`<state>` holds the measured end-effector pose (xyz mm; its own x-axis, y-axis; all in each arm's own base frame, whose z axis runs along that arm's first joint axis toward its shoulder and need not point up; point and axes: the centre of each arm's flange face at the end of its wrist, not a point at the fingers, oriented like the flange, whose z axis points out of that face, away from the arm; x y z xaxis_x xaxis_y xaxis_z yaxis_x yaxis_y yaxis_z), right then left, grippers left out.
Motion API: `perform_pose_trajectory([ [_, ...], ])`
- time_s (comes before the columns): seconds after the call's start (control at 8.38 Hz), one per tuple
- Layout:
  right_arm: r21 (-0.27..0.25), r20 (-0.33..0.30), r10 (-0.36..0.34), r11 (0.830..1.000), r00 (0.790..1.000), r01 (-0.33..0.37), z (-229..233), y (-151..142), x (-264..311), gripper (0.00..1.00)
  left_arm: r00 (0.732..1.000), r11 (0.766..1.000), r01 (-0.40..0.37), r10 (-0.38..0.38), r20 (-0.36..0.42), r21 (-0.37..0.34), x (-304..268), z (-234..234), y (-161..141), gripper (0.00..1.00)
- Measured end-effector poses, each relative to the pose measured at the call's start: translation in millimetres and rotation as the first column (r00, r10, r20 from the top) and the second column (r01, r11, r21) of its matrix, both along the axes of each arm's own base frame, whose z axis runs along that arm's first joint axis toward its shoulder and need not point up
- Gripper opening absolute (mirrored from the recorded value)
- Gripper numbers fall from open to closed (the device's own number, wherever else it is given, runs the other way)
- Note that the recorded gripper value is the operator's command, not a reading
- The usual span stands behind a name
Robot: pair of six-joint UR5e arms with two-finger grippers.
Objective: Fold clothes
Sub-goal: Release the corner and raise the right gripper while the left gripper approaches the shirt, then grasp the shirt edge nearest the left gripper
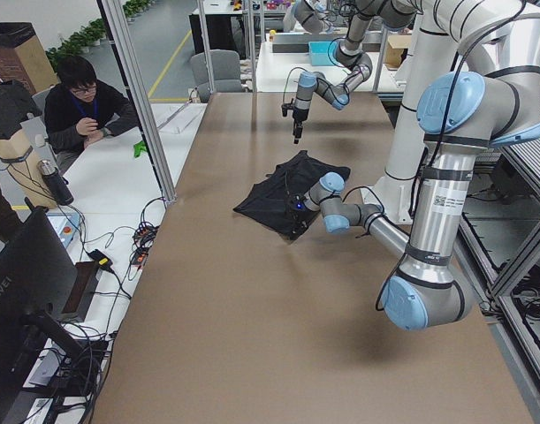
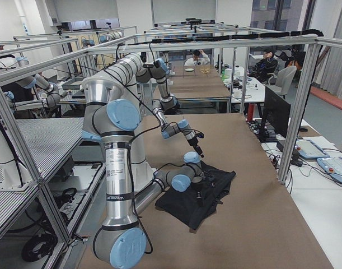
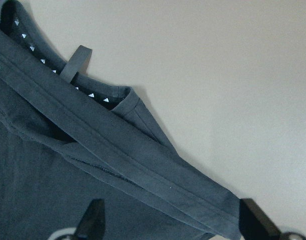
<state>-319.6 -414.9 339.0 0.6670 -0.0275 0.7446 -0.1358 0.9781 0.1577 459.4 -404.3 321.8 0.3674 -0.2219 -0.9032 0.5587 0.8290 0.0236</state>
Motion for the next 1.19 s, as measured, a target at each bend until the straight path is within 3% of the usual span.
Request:
perform_pose_trajectory([
  [0.48, 0.014, -0.011, 0.005, 1.000, 1.000, -0.005, 4, -8, 2, 0.94, 0.998, 1.000, -0.016, 0.018, 0.061, -0.020, 15, 38, 9, 0.94],
  [0.95, 0.011, -0.014, 0.008, 1.000, 1.000, -0.008, 7, -10, 2, 0.94, 0.998, 0.999, -0.034, 0.035, 0.060, -0.015, 29, 33, 12, 0.93],
  [1.19, 0.011, -0.015, 0.008, 1.000, 1.000, -0.008, 7, -11, 2, 0.94, 0.997, 0.999, -0.042, 0.043, 0.060, -0.012, 35, 31, 15, 0.57],
])
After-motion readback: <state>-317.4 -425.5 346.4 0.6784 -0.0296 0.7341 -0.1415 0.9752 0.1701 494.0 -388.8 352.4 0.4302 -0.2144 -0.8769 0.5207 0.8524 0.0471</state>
